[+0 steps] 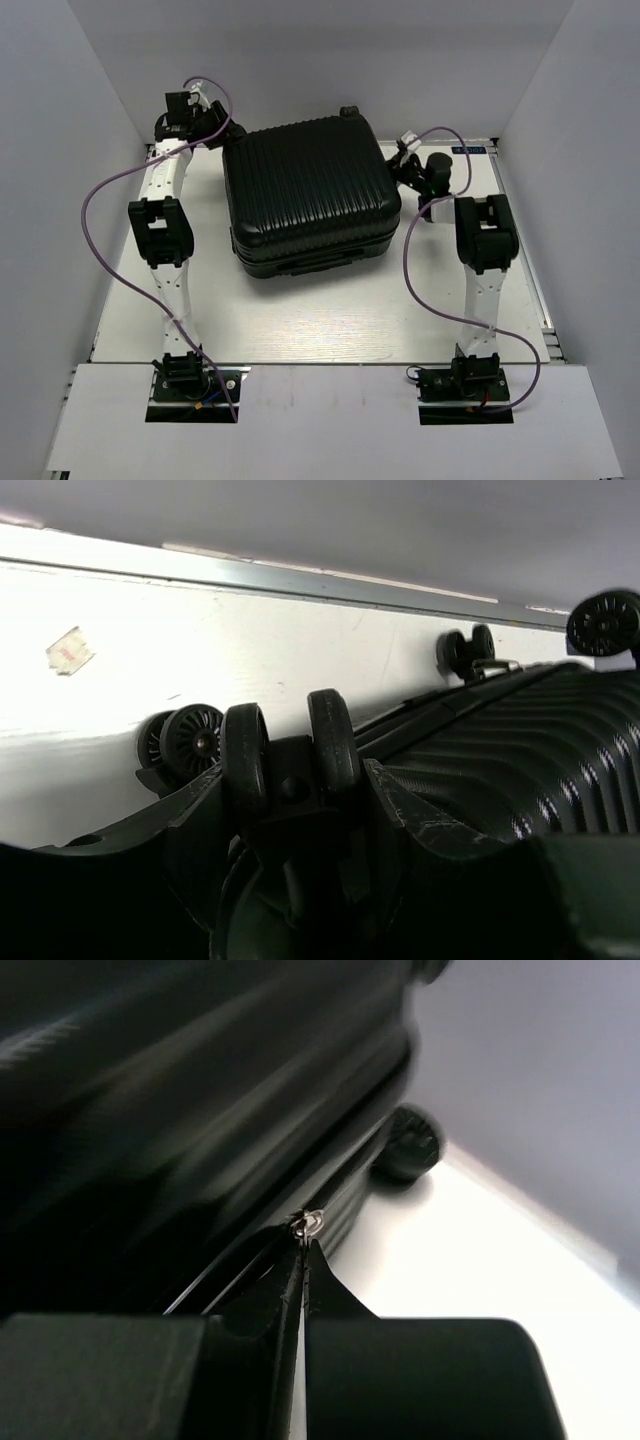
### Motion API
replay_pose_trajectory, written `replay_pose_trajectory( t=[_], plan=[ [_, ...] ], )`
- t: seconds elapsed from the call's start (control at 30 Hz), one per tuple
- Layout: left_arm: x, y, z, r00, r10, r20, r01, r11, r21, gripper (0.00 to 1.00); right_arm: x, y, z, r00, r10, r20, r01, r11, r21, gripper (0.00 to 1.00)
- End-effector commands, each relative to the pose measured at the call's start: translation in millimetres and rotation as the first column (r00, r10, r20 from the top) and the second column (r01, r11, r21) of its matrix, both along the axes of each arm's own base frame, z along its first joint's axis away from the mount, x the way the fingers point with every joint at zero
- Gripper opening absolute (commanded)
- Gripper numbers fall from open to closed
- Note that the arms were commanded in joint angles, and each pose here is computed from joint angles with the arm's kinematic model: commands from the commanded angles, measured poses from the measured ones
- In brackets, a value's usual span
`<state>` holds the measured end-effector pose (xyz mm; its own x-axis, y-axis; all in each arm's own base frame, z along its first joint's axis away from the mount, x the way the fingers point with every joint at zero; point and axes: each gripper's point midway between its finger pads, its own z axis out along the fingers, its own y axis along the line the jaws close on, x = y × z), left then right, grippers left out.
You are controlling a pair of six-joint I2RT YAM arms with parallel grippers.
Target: Pack the luggage
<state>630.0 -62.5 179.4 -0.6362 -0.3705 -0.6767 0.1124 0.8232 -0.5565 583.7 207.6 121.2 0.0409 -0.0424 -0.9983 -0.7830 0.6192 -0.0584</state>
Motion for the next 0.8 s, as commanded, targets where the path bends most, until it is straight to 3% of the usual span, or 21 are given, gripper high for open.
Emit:
replay_pose_trajectory(
  t=[0.0, 0.03, 0.17, 0.23, 0.27, 0.5, 0.57, 0.67, 0.7, 0.77],
  plan=[
    [-14, -80, -81, 0.963, -0.266, -0.037, 0.269, 0.955, 0.122, 0.0, -95, 55, 89, 0.927, 0.284, 0.243, -0.291, 0.957, -0.01, 0.0],
    [-14, -94, -79, 0.958, -0.285, -0.025, 0.286, 0.953, 0.101, 0.0, -113, 56, 73, 0.93, 0.305, 0.203, -0.31, 0.951, -0.012, 0.0],
    [-20, -133, -71, 0.932, -0.363, 0.005, 0.362, 0.931, 0.047, 0.0, -180, 62, 85, 0.909, 0.372, 0.188, -0.374, 0.927, -0.026, 0.0],
    [-28, -153, -71, 0.918, -0.397, 0.006, 0.397, 0.917, 0.042, 0.0, -207, 64, 59, 0.921, 0.38, 0.082, -0.381, 0.925, -0.011, 0.0],
    [-32, -159, -74, 0.913, -0.408, 0.0, 0.408, 0.912, 0.039, 0.0, -225, 63, 67, 0.919, 0.384, 0.088, -0.385, 0.923, -0.009, 0.0],
    [-49, -194, -61, 0.877, -0.48, 0.029, 0.48, 0.877, 0.0, 0.0, -293, 61, 49, 0.927, 0.369, -0.061, -0.369, 0.929, 0.013, 0.0],
    [-52, -196, -57, 0.876, -0.481, 0.029, 0.481, 0.877, -0.005, 0.0, -302, 56, 43, 0.946, 0.304, -0.112, -0.308, 0.951, -0.019, 0.0],
    [-61, -199, -56, 0.869, -0.495, 0.028, 0.495, 0.868, -0.022, 0.0, -282, 30, 29, 0.987, 0.075, -0.14, -0.088, 0.992, -0.089, 0.0],
    [-61, -199, -57, 0.869, -0.495, 0.033, 0.495, 0.868, -0.023, 0.0, -255, 4, 26, 0.981, -0.143, -0.134, 0.127, 0.985, -0.12, 0.0],
    [-67, -201, -54, 0.86, -0.508, 0.041, 0.509, 0.86, -0.027, 0.0, -236, -26, 20, 0.92, -0.347, -0.182, 0.327, 0.936, -0.128, 0.0]
  ],
)
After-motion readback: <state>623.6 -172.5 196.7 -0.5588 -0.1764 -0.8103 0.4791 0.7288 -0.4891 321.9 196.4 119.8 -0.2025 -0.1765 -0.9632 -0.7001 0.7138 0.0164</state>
